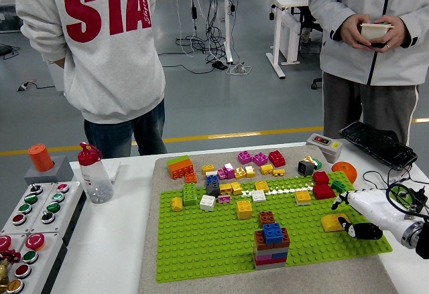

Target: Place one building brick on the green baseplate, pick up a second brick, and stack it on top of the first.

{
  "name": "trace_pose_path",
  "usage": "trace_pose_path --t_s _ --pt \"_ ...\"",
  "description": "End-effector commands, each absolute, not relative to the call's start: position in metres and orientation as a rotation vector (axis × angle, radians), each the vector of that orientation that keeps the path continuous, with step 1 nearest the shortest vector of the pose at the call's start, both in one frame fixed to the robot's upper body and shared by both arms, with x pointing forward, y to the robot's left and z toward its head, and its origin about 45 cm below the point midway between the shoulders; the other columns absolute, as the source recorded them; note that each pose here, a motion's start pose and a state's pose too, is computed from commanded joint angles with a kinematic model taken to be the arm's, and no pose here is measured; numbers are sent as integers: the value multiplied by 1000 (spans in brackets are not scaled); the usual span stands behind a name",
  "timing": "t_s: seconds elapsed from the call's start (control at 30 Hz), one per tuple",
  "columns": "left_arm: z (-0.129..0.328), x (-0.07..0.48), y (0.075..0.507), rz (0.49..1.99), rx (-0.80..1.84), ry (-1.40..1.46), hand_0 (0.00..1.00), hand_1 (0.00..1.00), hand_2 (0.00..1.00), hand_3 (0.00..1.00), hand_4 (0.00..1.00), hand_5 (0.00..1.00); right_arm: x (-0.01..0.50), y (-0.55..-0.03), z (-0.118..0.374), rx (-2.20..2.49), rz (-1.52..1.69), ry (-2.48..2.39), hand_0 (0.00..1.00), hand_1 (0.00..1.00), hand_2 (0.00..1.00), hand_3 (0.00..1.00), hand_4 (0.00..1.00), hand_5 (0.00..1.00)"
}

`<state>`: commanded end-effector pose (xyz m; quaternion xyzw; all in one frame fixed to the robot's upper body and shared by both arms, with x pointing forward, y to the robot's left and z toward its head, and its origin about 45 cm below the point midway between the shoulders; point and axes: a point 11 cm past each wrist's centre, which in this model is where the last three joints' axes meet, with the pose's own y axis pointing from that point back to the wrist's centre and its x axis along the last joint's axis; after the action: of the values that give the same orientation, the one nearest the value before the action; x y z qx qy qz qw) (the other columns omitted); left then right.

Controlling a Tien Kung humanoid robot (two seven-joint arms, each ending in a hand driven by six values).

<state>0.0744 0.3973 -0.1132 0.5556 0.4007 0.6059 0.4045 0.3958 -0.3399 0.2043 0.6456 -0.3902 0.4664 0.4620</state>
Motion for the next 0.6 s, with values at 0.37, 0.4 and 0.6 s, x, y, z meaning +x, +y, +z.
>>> trace_pose_path --t_s 0.37,0.4,0.6 --pt "-114 72 397 1525 1411 1013 664 684 698 576 295 998 397 -335 205 1611 1052 -999 799 782 840 878 732 358" --pt "-114 71 397 1524 1411 1014 664 684 698 576 295 998 397 -335 205 1614 1045 -1000 799 782 840 878 732 358" --pt "-115 67 394 1515 1420 1021 664 684 698 577 292 998 400 -328 203 1629 1023 -968 791 769 791 824 741 373"
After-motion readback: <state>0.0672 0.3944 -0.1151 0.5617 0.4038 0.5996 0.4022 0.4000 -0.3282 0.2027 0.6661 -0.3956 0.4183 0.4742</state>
